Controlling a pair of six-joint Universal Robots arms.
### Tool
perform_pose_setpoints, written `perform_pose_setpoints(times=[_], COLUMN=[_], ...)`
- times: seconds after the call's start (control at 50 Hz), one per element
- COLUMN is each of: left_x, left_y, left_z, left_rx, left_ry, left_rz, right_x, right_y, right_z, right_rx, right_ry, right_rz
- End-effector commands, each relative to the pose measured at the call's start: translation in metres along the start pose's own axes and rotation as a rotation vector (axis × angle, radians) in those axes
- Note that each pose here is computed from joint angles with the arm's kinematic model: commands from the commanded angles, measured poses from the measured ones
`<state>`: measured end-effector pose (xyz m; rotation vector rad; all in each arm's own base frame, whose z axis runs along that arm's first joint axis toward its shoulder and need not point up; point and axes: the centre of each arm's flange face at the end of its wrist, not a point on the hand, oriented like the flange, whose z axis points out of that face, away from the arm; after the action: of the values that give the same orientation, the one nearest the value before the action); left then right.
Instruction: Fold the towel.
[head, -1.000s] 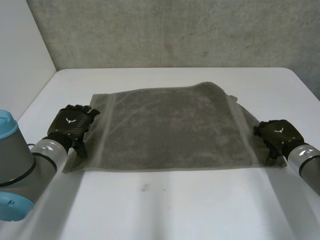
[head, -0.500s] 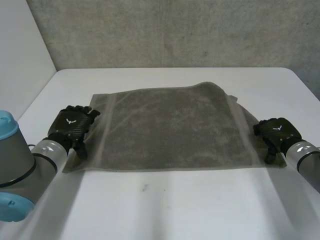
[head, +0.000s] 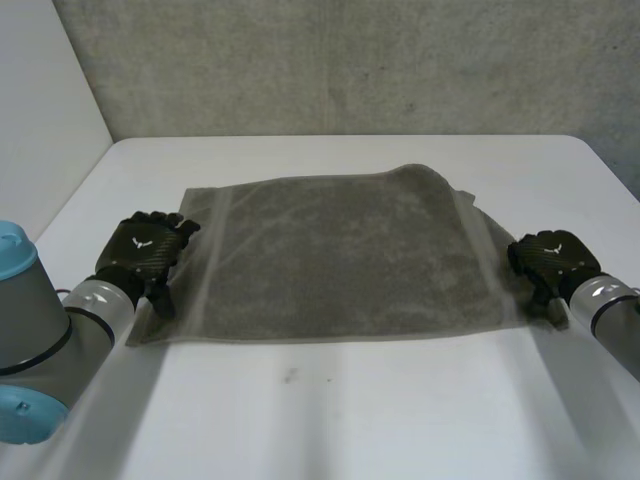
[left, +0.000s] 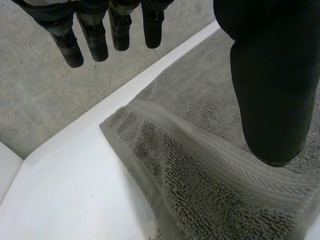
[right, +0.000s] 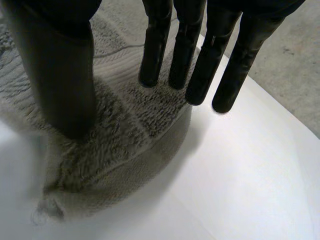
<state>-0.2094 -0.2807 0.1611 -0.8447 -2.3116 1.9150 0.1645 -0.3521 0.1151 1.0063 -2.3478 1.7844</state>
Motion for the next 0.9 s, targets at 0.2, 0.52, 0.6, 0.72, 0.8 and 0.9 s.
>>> perform_pose_setpoints(times=[0.2, 0.52, 0.6, 0.72, 0.8, 0.9], left_x=[0.001, 0.001, 0.001, 0.002, 0.002, 0.003], left_y=[0.001, 0.001, 0.001, 0.001, 0.002, 0.002], left_z=[-0.002, -0.002, -0.002, -0.002, -0.001, -0.002], left_rx=[-0.003, -0.004, -0.004, -0.004, -0.005, -0.005], left_ry=[0.003, 0.005, 0.005, 0.007, 0.009, 0.011], left_rz=[0.000, 0.000, 0.000, 0.000, 0.000, 0.000], right_x=[-0.005, -0.007, -0.006, -0.003, -0.002, -0.001], right_y=[0.006, 0.010, 0.009, 0.003, 0.002, -0.001], right_z=[-0.013, -0.004, -0.003, 0.000, 0.001, 0.001], right_rx=[-0.092, -0.078, -0.074, -0.055, -0.051, -0.042], right_ry=[-0.059, -0.061, -0.059, -0.054, -0.049, -0.045], right_rz=[0.043, 0.034, 0.032, 0.024, 0.024, 0.021])
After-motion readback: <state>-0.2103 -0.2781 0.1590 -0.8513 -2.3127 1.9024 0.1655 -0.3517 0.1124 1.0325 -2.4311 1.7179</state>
